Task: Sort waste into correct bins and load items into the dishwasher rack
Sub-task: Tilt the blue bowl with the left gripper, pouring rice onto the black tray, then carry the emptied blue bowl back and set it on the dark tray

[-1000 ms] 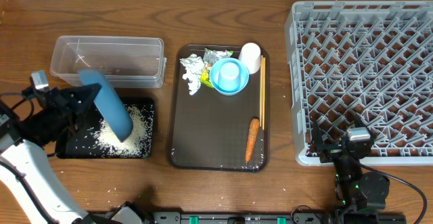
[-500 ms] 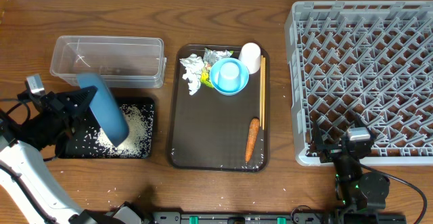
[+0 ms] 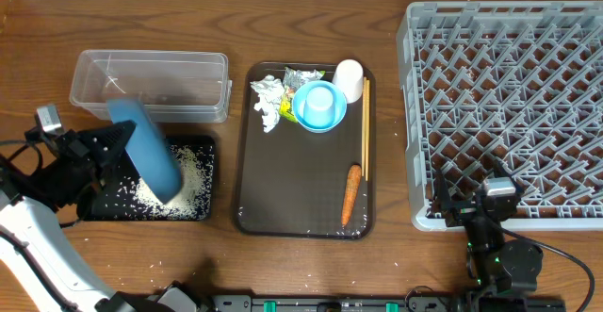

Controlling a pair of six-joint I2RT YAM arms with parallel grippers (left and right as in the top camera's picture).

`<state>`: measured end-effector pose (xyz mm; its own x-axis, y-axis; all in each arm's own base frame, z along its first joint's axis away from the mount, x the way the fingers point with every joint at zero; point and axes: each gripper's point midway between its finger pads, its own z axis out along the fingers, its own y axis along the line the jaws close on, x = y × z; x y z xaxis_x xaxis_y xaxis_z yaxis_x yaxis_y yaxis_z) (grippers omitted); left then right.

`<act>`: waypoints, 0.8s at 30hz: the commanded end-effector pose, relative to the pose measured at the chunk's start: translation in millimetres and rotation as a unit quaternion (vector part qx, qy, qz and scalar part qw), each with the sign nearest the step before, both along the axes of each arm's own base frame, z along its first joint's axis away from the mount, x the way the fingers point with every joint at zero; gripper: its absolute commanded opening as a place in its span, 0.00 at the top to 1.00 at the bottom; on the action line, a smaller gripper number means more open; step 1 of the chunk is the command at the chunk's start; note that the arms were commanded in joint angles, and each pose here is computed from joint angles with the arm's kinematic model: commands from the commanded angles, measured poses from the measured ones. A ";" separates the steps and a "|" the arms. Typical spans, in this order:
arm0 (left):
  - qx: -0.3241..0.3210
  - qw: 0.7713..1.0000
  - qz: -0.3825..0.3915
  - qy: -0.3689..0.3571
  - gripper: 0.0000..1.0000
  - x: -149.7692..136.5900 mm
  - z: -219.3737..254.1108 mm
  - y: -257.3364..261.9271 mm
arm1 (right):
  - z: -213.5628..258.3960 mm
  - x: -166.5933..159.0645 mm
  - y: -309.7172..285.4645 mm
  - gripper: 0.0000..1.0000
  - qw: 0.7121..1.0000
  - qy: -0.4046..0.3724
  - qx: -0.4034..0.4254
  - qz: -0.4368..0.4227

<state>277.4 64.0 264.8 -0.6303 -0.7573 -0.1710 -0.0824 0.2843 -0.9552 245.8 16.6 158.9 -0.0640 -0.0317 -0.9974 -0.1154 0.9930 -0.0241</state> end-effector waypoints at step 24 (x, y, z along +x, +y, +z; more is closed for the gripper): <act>0.212 0.966 -0.142 -0.046 0.94 -66.5 21.7 -112.4 | -1.3 0.1 -3.0 0.01 1.000 0.002 -0.002 -0.007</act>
